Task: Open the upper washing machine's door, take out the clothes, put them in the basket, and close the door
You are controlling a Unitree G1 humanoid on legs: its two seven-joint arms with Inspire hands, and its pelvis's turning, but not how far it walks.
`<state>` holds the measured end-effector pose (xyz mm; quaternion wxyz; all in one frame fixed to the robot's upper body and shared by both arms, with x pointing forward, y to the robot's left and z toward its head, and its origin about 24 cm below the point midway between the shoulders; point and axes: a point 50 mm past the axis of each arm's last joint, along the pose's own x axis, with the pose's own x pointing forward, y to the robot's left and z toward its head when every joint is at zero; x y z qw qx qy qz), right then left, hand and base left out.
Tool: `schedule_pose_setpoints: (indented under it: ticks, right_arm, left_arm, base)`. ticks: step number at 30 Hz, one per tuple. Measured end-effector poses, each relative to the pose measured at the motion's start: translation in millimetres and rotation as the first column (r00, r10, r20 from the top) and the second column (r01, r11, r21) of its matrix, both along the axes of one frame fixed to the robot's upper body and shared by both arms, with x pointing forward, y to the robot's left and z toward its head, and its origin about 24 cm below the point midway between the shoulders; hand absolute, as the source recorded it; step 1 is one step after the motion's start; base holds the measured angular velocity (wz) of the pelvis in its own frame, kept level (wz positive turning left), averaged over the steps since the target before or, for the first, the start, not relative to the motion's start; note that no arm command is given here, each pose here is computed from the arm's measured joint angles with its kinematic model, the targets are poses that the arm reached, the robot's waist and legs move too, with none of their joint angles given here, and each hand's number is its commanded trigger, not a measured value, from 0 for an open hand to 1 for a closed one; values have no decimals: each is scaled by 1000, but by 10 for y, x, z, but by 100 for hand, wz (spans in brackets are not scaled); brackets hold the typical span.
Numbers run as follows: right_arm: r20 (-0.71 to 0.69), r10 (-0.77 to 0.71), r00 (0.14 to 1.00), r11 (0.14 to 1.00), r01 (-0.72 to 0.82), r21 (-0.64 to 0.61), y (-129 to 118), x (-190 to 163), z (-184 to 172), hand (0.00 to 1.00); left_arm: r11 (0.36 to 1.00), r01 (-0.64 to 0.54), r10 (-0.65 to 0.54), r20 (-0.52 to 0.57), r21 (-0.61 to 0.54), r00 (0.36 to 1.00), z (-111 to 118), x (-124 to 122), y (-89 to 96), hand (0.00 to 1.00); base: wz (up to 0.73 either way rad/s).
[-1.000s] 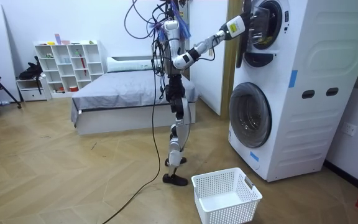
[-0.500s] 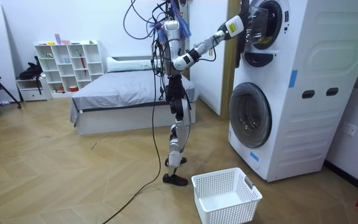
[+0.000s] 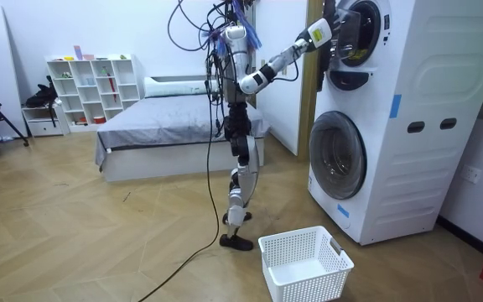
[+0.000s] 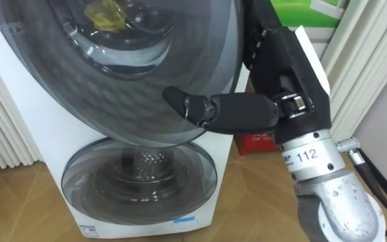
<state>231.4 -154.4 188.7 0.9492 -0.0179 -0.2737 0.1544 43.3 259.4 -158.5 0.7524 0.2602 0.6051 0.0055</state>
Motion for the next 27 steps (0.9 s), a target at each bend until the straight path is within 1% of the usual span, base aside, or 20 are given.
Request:
schedule_pose_setpoints:
  ticks: [6,11,18,20,27]
  right_arm:
    - [9,19,1000,1000,-19,5,28,-9,3,0]
    - [35,32,999,999,-32,4,37,-25,22,0]
    - [60,63,996,998,-64,7,79,-45,35,0]
    - [64,67,996,998,-67,9,80,-47,39,0]
    - [65,103,993,992,-107,61,108,-54,44,0]
  left_arm:
    - [1000,4,-4,5,0,1000,2,18,-2,0]
    - [1000,13,-13,32,1,999,13,122,-8,0]
    - [1000,21,-21,40,2,999,16,156,-17,0]
    - [1000,24,-24,52,2,998,23,204,-17,0]
    - [1000,30,-30,66,2,997,30,267,-21,0]
  base:
    - [-2]
    - [4]
    - [1]
    - [6]
    - [9]
